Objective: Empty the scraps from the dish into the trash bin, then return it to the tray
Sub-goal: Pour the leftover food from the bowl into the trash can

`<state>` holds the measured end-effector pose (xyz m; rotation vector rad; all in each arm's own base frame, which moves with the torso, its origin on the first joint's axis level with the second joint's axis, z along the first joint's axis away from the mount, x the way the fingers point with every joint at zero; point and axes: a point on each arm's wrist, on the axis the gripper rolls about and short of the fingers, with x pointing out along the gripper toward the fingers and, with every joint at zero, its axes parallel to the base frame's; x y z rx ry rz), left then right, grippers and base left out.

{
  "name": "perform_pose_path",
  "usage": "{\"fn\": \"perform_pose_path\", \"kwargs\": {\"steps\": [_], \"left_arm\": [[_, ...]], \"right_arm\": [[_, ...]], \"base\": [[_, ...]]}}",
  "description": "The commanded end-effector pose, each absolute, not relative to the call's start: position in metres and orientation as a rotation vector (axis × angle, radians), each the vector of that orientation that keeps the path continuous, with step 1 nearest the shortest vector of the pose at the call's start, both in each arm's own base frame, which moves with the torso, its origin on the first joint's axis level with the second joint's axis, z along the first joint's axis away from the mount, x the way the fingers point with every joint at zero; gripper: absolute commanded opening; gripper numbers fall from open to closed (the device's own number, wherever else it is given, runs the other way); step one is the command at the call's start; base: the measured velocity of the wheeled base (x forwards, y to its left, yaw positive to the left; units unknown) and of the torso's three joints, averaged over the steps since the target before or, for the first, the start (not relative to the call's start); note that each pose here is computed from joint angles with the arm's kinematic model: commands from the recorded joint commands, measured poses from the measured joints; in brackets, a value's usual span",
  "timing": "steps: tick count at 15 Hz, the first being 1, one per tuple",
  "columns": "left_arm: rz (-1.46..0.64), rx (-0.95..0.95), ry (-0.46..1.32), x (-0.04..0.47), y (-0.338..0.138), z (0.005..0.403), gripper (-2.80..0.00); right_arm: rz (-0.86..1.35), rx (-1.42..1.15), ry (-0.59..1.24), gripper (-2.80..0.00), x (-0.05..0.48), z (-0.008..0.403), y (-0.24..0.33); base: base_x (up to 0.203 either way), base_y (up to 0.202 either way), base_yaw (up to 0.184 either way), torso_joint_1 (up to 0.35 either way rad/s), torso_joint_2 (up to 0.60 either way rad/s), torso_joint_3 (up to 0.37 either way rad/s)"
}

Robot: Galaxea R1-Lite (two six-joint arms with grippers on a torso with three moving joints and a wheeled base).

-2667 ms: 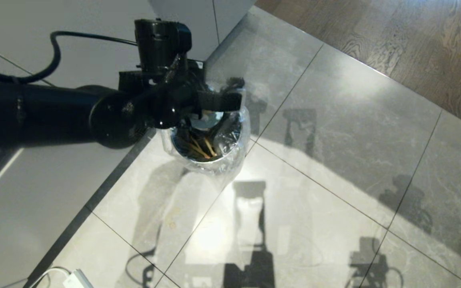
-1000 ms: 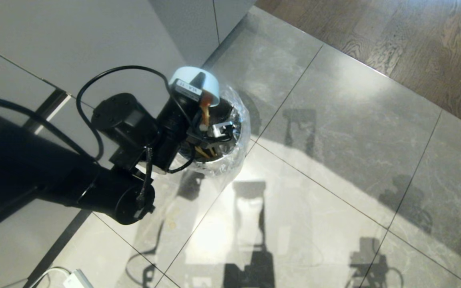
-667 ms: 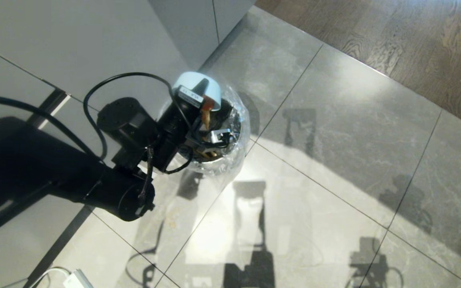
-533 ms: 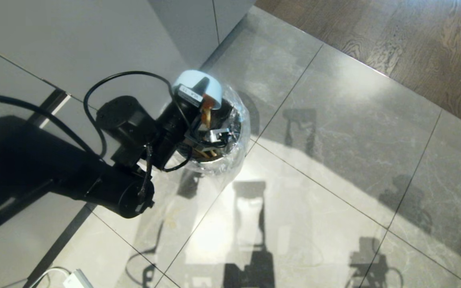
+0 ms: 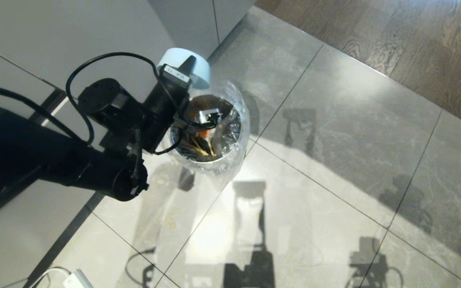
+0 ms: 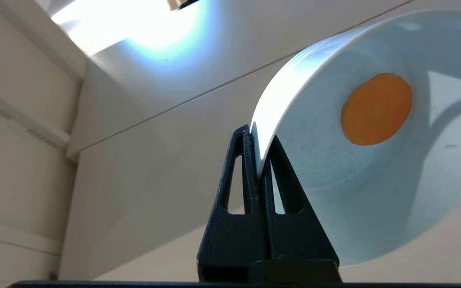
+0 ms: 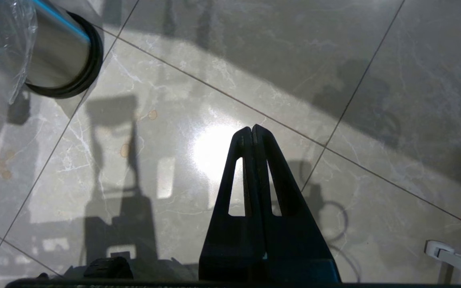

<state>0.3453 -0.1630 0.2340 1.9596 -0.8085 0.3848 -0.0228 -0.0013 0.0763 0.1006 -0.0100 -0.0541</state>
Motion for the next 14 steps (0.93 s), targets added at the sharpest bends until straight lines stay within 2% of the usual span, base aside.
{"fn": "perform_pose_path", "kwargs": {"steps": [1,10,14], "left_arm": [[0.431,1.956,-0.826,0.341,-0.161,0.236,-2.80],[0.373,1.986,-0.806,0.331,-0.168,0.229,-2.80],[0.203,1.962,-0.649,0.327,-0.170,0.232,-2.80]], "right_arm": [[-0.055,0.101,-0.010,-2.80,-0.023,0.076,-0.001],[-0.053,0.101,-0.010,-2.80,-0.023,0.076,-0.001],[-0.053,0.101,-0.011,-2.80,-0.023,0.076,-0.001]], "base": [[0.000,0.000,0.000,0.000,0.00,0.000],[0.000,0.000,0.000,0.000,0.00,0.000],[0.000,0.000,0.000,0.000,0.00,0.000]]}}
